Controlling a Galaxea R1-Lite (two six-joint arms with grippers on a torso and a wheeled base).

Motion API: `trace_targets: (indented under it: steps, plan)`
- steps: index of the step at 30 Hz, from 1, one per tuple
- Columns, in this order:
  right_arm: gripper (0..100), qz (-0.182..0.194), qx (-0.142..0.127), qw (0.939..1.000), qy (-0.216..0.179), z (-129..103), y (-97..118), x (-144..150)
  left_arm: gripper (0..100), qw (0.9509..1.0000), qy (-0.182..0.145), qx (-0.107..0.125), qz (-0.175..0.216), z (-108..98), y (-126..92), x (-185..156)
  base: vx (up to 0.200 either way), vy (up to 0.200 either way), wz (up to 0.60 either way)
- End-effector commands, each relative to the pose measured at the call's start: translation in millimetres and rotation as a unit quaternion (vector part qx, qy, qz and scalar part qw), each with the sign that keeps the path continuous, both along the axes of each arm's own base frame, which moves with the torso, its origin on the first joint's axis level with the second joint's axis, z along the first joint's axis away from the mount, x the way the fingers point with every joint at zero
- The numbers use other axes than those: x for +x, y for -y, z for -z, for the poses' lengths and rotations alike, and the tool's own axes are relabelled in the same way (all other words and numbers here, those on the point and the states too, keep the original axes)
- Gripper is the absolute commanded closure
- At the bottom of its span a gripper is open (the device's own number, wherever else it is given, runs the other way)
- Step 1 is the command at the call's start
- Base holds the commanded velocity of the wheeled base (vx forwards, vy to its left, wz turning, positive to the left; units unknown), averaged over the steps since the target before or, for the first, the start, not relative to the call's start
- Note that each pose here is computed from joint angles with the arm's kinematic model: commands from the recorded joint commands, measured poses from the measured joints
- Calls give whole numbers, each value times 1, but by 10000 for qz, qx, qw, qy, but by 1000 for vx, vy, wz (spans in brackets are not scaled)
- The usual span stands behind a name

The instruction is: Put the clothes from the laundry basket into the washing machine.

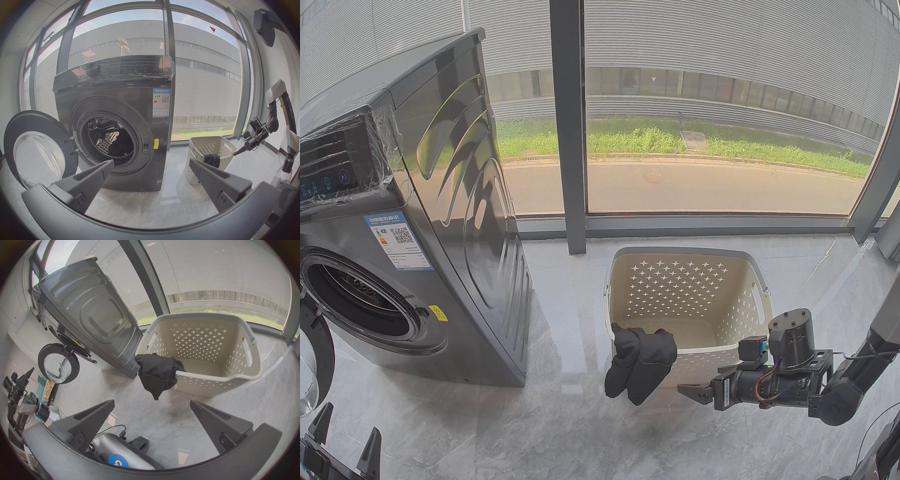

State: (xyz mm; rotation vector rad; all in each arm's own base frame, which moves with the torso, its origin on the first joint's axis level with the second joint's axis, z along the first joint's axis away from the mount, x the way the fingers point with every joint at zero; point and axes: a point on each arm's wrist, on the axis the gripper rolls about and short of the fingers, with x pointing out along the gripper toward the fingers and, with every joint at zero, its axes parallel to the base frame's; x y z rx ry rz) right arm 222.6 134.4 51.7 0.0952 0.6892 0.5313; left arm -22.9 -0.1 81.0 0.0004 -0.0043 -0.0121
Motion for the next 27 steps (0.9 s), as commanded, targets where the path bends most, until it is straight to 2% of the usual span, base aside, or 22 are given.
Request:
trace_targets:
  steps: [1,7,8,13,21,27]
  plan:
    - [0,5,-110,9995,-284,21,-13,10,0,10000,-6,-2,1,5,0,0,0,0,0]
    - [0,262,-53,9990,-369,30,-26,21,0,10000,-6,-2,1,5,0,0,0,0,0]
    - [0,417,35,9983,-406,33,-33,26,0,10000,-6,-2,1,5,0,0,0,0,0]
    - [0,629,221,9964,-521,39,-42,36,0,10000,-6,-2,1,5,0,0,0,0,0]
    - [0,702,248,9956,-577,51,-47,47,0,10000,-6,-2,1,5,0,0,0,0,0]
    - [0,941,574,9917,-660,57,-58,65,0,10000,-6,-2,1,5,0,0,0,0,0]
